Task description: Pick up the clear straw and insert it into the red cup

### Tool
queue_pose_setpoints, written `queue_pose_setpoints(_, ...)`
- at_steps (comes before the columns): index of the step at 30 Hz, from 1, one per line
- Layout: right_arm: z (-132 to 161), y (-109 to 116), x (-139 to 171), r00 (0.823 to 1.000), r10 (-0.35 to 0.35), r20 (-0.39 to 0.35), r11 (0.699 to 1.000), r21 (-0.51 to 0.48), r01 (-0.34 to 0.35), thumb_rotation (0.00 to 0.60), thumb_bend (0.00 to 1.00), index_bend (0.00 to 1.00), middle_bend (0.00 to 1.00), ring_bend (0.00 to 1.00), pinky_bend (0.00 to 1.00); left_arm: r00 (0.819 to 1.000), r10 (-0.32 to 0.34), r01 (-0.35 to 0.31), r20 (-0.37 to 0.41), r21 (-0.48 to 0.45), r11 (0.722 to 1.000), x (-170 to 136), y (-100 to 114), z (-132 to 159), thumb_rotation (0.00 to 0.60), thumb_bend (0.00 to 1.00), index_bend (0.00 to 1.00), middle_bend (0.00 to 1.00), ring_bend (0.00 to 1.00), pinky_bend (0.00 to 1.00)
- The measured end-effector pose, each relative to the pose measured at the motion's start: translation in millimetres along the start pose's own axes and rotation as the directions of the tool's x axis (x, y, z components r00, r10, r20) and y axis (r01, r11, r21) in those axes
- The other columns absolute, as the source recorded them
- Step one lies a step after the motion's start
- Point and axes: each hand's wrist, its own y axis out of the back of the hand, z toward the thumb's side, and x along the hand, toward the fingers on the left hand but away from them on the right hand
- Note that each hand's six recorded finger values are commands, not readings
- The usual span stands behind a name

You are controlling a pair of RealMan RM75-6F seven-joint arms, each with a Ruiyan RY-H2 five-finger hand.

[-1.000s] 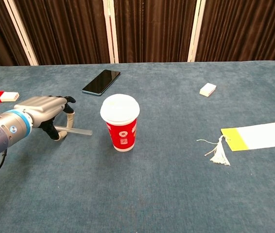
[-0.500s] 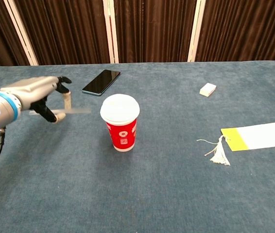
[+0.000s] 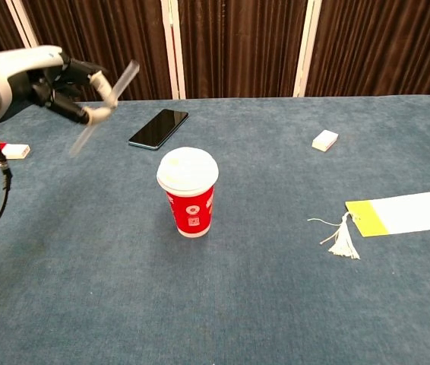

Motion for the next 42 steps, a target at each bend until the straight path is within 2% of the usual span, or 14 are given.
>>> queue_pose_setpoints(2,-0.2,-0.1,0.1,1.000,0.000,0.001,1.000,-0.001,0.000,0.600,0.14,0.14,0.00,0.00,0.00,1.000,-0.023,0.025,0.015,-0.110,0.994,-2.7,0.8,10.8,0.600,0.45,0.53,0.00,0.00,0.00)
queue_pose_setpoints(5,-0.4,0.0,0.0,1.000,0.001,0.002,1.000,-0.004,-0.001,0.600,0.14,0.14,0.00,0.00,0.00,0.998,-0.045,0.056,0.053,-0.225,0.973,-5.7,0.3,26.5,0.600,0.45,0.53,0.00,0.00,0.00)
queue_pose_setpoints(13,-1.5,0.0,-0.5,1.000,0.005,0.008,1.000,-0.014,-0.005,0.600,0.14,0.14,0.00,0.00,0.00,0.979,-0.068,0.135,0.190,-0.364,0.922,-8.3,-13.8,60.4,0.600,0.45,0.53,0.00,0.00,0.00)
queue_pose_setpoints(20,-2.3,-0.2,-0.9,1.000,0.009,0.013,1.000,-0.022,-0.009,0.600,0.14,0.13,0.00,0.00,0.00,0.967,-0.081,0.174,0.242,-0.396,0.901,-6.8,-27.6,80.7,0.600,0.45,0.53,0.00,0.00,0.00)
queue_pose_setpoints(26,-2.6,0.2,-0.7,1.000,0.010,0.016,1.000,-0.025,-0.009,0.600,0.14,0.14,0.00,0.00,0.00,0.965,-0.102,0.199,0.243,-0.421,0.885,-5.4,-41.9,86.0,0.600,0.45,0.53,0.00,0.00,0.00)
queue_pose_setpoints(33,-2.0,-0.3,-0.7,1.000,0.011,0.012,1.000,-0.023,-0.011,0.600,0.14,0.14,0.00,0.00,0.00,0.963,-0.119,0.210,0.240,-0.402,0.891,-6.9,-51.0,83.8,0.600,0.45,0.53,0.00,0.00,0.00)
queue_pose_setpoints(42,-2.2,-0.3,-0.8,1.000,0.011,0.012,1.000,-0.022,-0.010,0.600,0.14,0.14,0.00,0.00,0.00,0.966,-0.131,0.215,0.224,-0.411,0.886,-5.9,-56.5,76.5,0.600,0.45,0.54,0.00,0.00,0.00)
